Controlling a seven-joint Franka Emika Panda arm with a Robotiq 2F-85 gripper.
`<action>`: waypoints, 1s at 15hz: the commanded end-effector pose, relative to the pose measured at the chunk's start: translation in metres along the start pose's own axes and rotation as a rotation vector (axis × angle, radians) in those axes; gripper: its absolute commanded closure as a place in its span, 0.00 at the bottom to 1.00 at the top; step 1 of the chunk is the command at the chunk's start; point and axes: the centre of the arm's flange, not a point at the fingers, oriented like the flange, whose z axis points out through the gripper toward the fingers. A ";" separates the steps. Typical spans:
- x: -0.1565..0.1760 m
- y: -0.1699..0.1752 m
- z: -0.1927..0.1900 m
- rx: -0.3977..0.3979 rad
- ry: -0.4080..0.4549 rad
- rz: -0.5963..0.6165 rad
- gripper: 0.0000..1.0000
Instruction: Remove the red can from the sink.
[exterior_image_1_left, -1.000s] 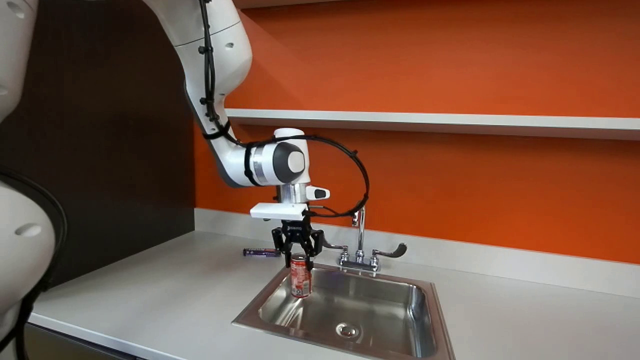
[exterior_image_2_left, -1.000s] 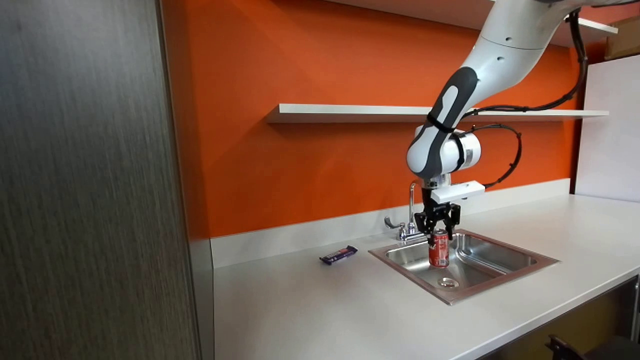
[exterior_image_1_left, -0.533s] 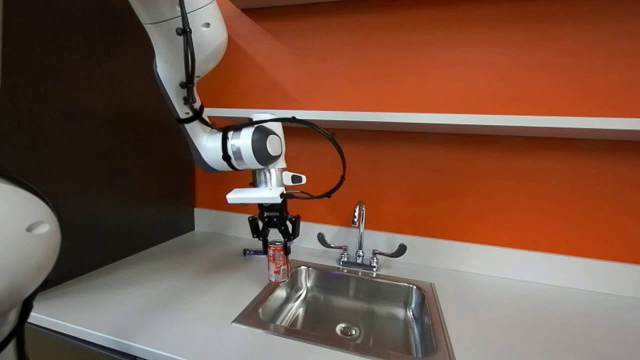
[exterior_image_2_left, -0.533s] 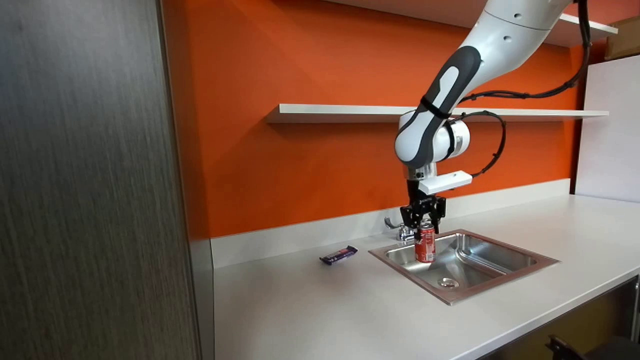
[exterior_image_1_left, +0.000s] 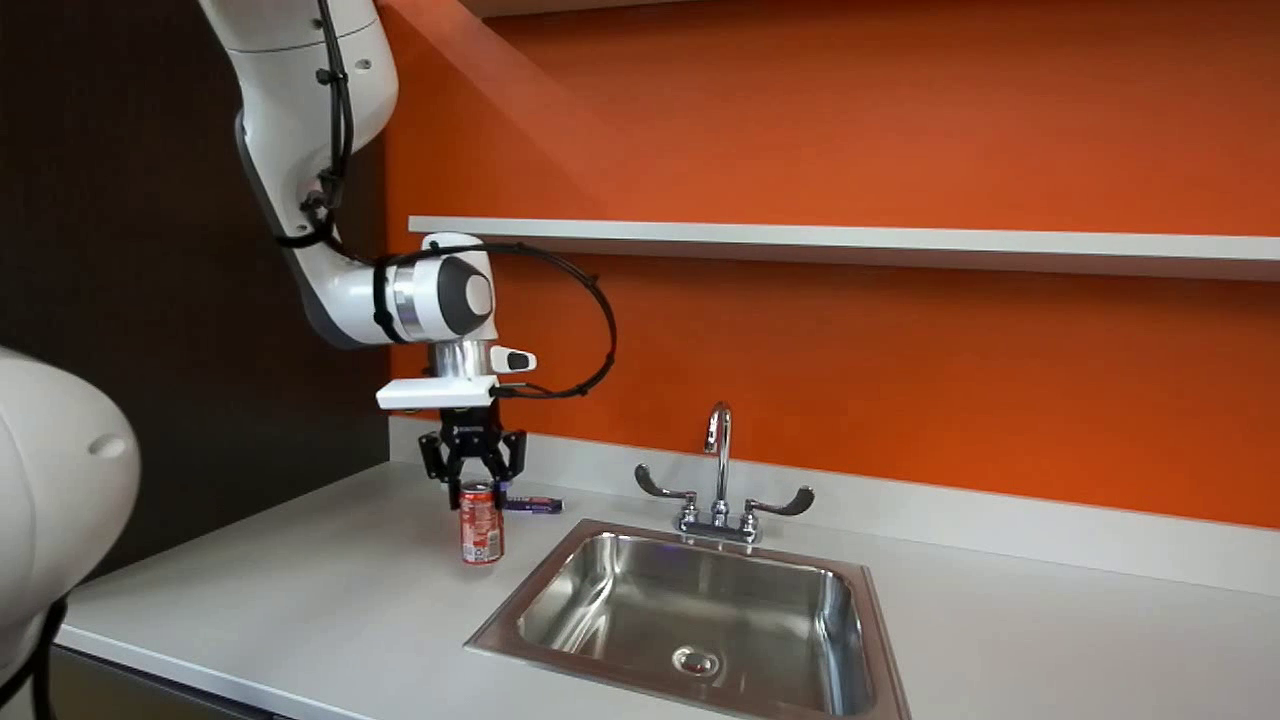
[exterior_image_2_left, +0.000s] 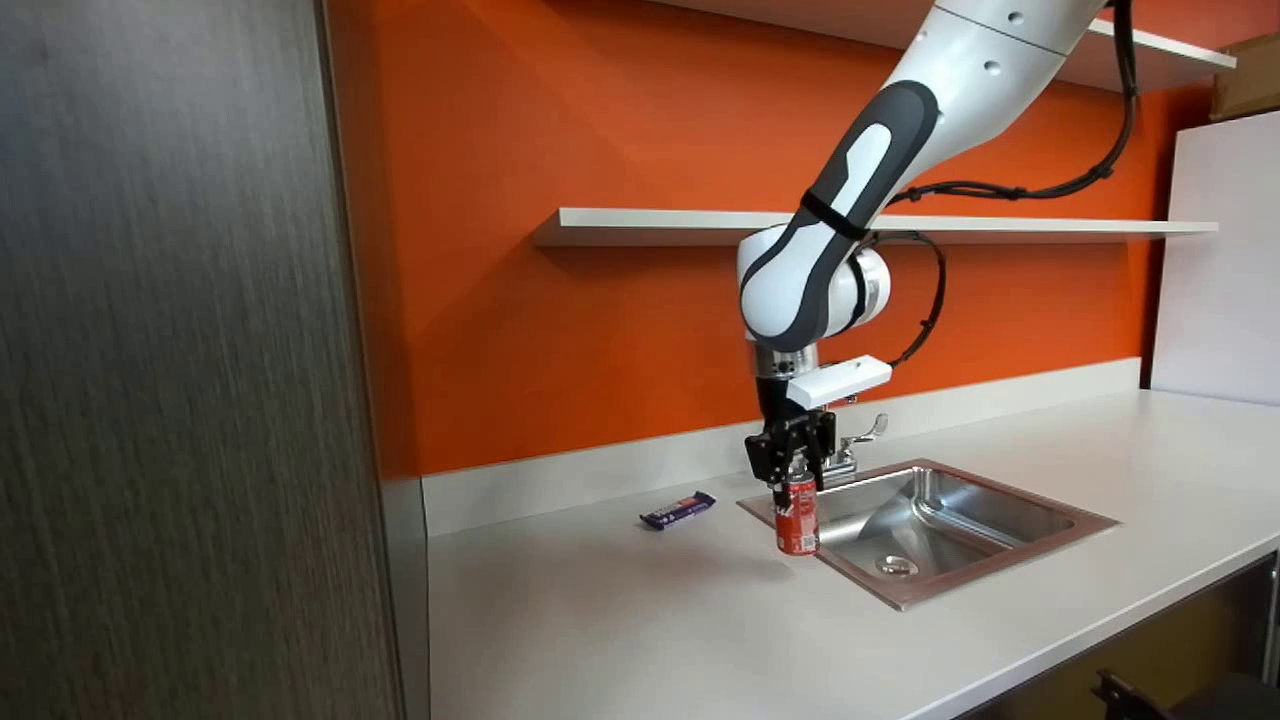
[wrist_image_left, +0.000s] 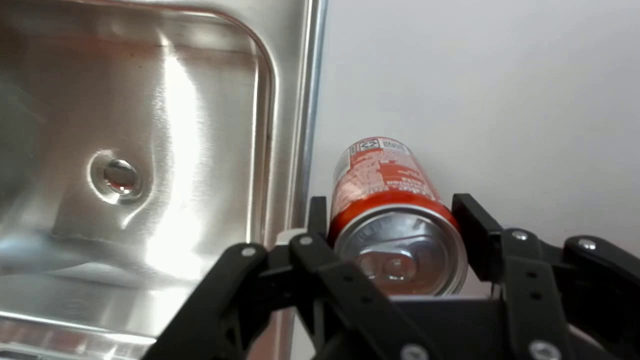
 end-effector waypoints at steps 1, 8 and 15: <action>-0.001 -0.028 -0.004 -0.025 0.001 -0.032 0.61; -0.008 -0.045 0.011 -0.028 -0.019 -0.054 0.61; -0.014 -0.048 0.021 -0.036 -0.035 -0.049 0.61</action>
